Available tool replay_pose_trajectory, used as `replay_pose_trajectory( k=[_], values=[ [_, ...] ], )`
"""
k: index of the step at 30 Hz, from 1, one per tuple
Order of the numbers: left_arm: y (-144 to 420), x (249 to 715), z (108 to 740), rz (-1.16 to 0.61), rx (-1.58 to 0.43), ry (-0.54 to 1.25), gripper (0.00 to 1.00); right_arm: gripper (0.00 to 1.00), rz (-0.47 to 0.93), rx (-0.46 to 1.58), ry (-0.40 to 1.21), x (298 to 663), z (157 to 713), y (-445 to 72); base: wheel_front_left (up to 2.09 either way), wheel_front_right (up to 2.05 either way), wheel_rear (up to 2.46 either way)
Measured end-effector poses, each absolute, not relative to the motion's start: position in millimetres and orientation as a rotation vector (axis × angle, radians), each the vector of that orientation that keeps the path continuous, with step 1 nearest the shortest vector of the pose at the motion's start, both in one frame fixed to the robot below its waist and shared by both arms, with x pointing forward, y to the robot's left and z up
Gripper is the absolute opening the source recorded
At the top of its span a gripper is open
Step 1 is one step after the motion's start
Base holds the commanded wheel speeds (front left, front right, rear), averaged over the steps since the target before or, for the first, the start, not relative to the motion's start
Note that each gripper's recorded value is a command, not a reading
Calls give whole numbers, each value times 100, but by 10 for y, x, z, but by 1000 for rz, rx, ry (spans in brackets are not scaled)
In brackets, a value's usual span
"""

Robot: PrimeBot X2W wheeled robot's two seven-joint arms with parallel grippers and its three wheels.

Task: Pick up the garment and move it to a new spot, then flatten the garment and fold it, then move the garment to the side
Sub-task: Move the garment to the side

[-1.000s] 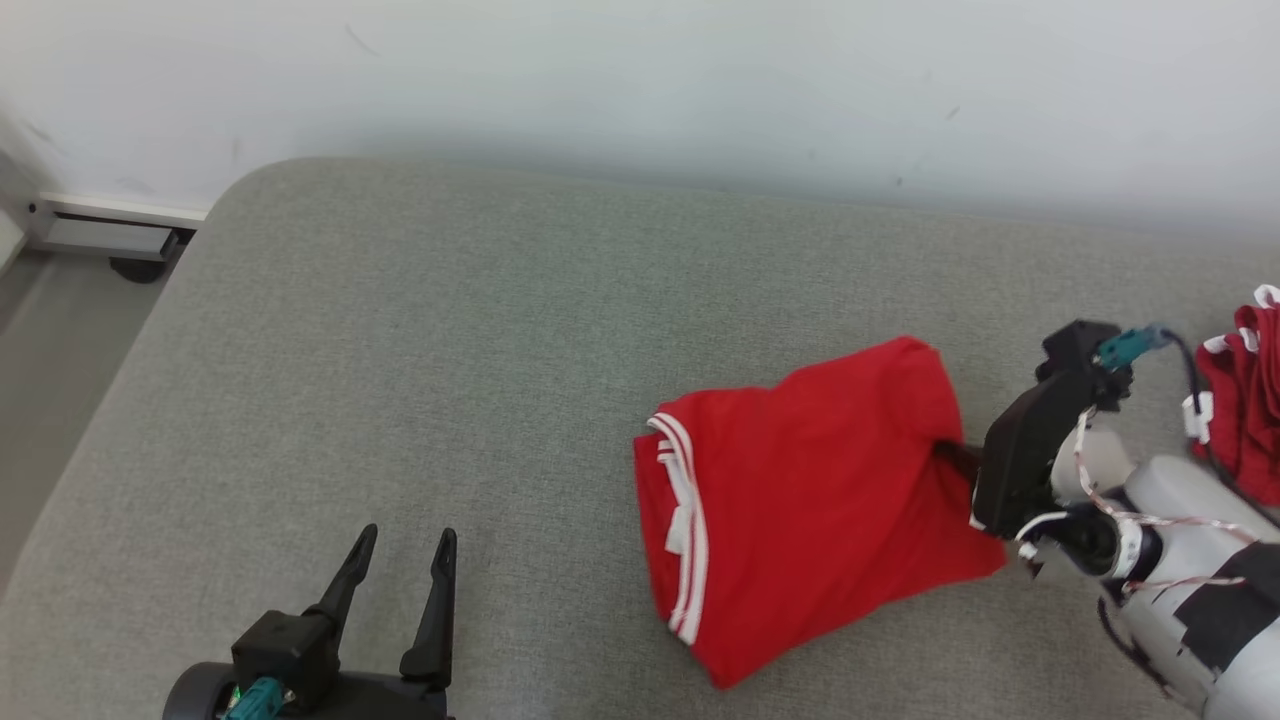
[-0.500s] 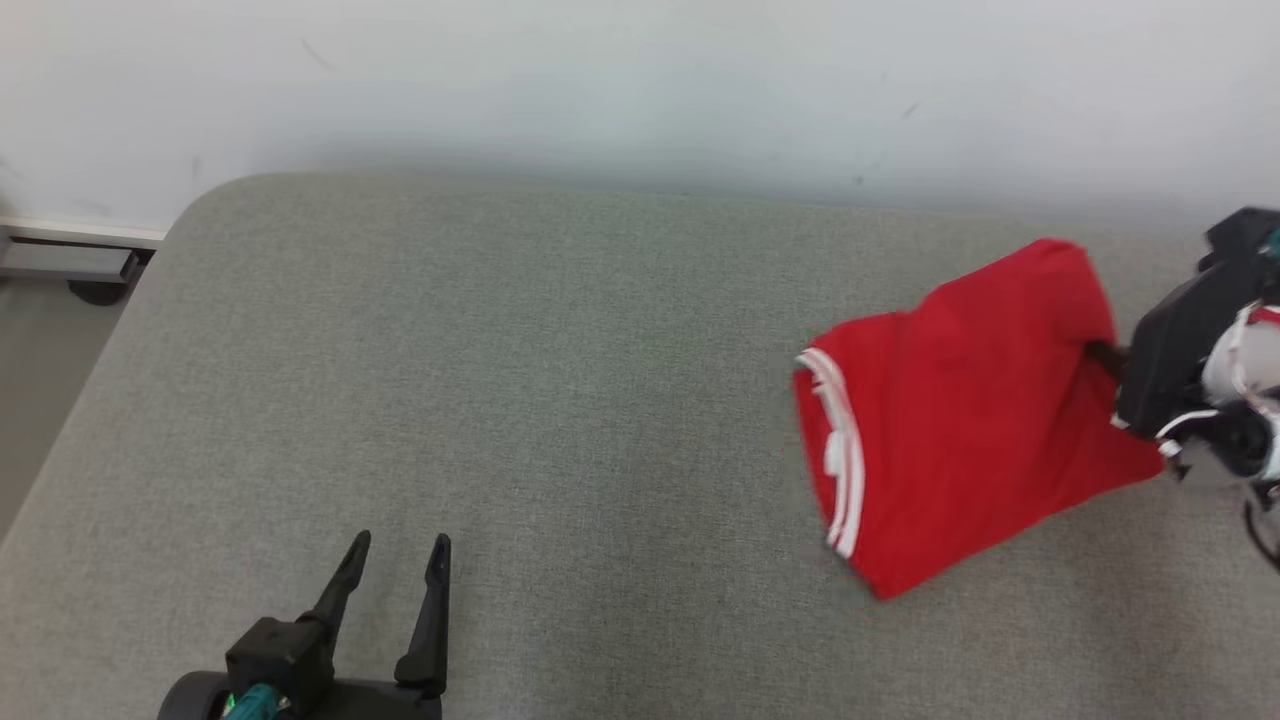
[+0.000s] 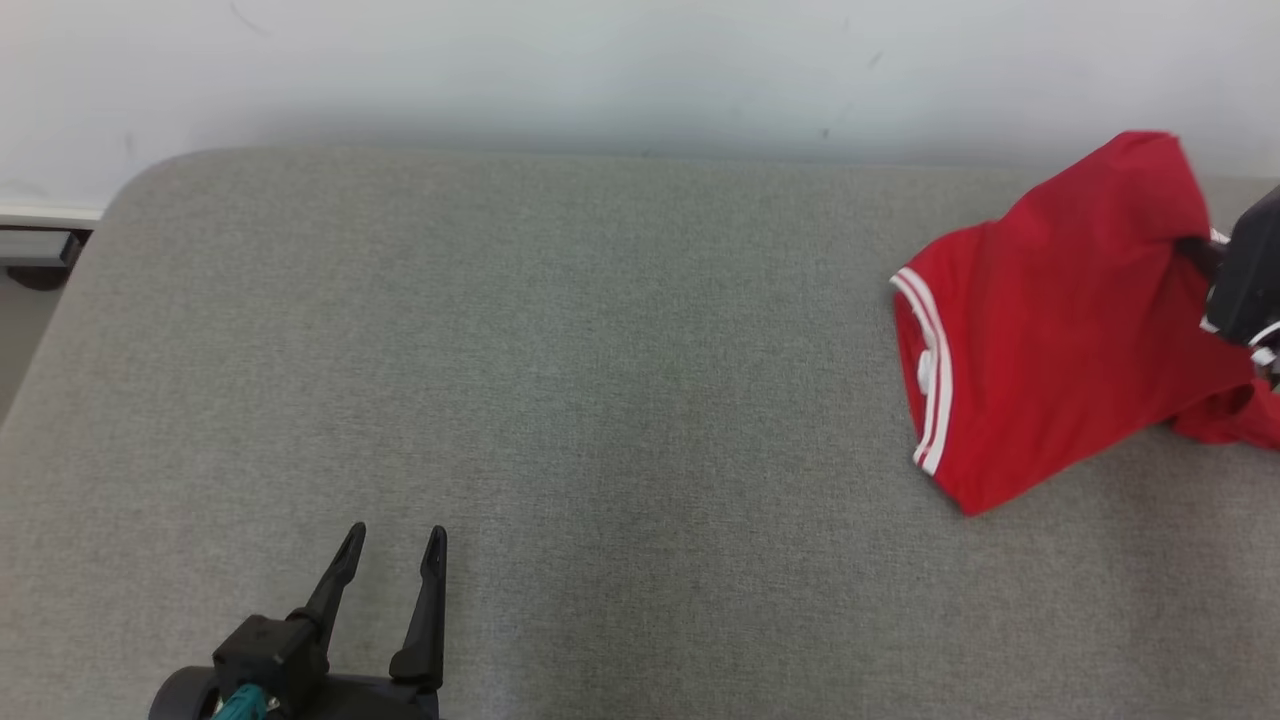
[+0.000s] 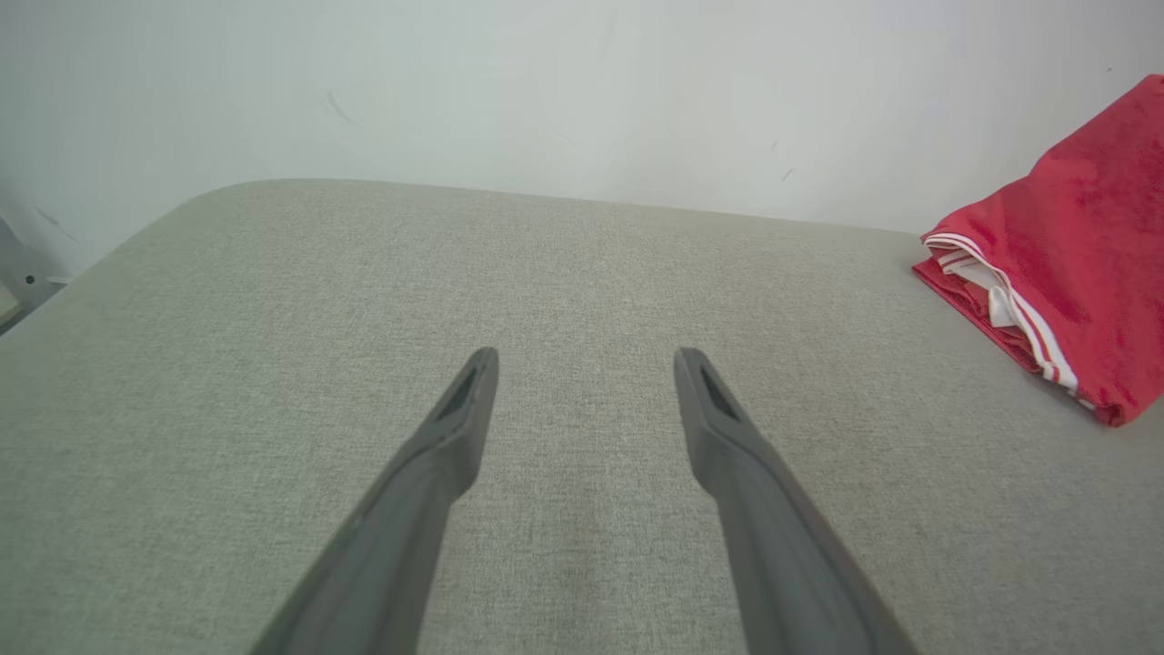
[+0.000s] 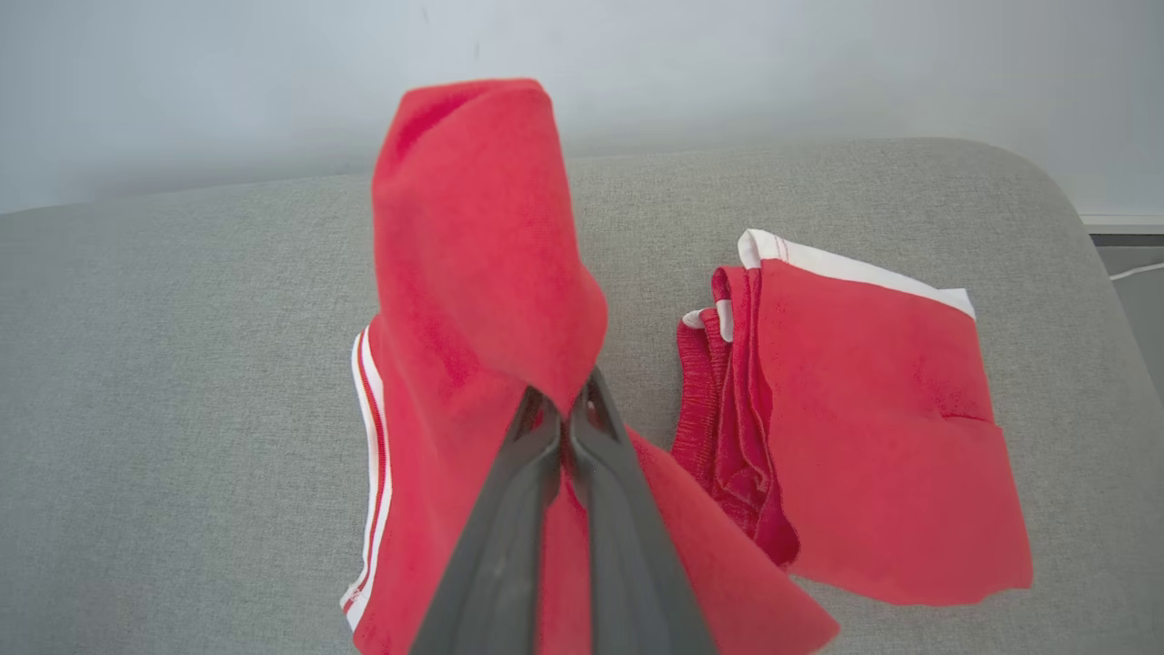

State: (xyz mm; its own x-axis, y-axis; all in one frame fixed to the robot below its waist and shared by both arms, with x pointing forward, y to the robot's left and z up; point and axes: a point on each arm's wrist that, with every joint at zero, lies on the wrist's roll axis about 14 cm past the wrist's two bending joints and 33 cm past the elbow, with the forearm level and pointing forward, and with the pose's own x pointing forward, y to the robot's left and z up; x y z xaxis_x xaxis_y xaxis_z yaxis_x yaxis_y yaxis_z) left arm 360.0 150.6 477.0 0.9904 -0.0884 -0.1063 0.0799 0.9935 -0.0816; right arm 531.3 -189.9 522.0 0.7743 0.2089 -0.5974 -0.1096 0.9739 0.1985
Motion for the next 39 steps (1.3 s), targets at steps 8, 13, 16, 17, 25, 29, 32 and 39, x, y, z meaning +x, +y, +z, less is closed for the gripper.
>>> replay_pose_trajectory(
  k=[8, 13, 16, 17, 25, 29, 32, 39],
  values=[
    [1453, 3708, 4672, -104, -80, 142, 100, 0, 100, 160, 653, 5455, 5264, -2221, 0, 0, 0],
    [1409, 3759, 4591, -121, -80, 170, 100, 0, 61, 149, 644, 5508, 5285, -2386, 0, 0, 0],
    [1369, 3801, 4571, -133, -83, 174, 100, 0, 25, 142, 647, 5523, 5280, -2539, 0, 0, 0],
    [1356, 3831, 4576, -137, -82, 172, 100, 0, 16, 139, 642, 5537, 5294, -2579, 0, 0, 0],
    [1281, 3937, 4540, -162, -85, 181, 100, 0, -32, 136, 637, 5586, 5297, -2778, 0, 0, 0],
    [1272, 3953, 4533, -165, -84, 185, 100, 0, -59, 121, 618, 5613, 5374, -2894, 0, 0, 0],
    [1266, 3989, 4554, -168, -83, 177, 100, 0, -87, 115, 613, 5622, 5410, -3001, 0, 0, 0],
    [1253, 3992, 4512, -170, -86, 191, 100, 0, -116, 51, 629, 5626, 5360, -3111, 0, 0, 0]
  ],
)
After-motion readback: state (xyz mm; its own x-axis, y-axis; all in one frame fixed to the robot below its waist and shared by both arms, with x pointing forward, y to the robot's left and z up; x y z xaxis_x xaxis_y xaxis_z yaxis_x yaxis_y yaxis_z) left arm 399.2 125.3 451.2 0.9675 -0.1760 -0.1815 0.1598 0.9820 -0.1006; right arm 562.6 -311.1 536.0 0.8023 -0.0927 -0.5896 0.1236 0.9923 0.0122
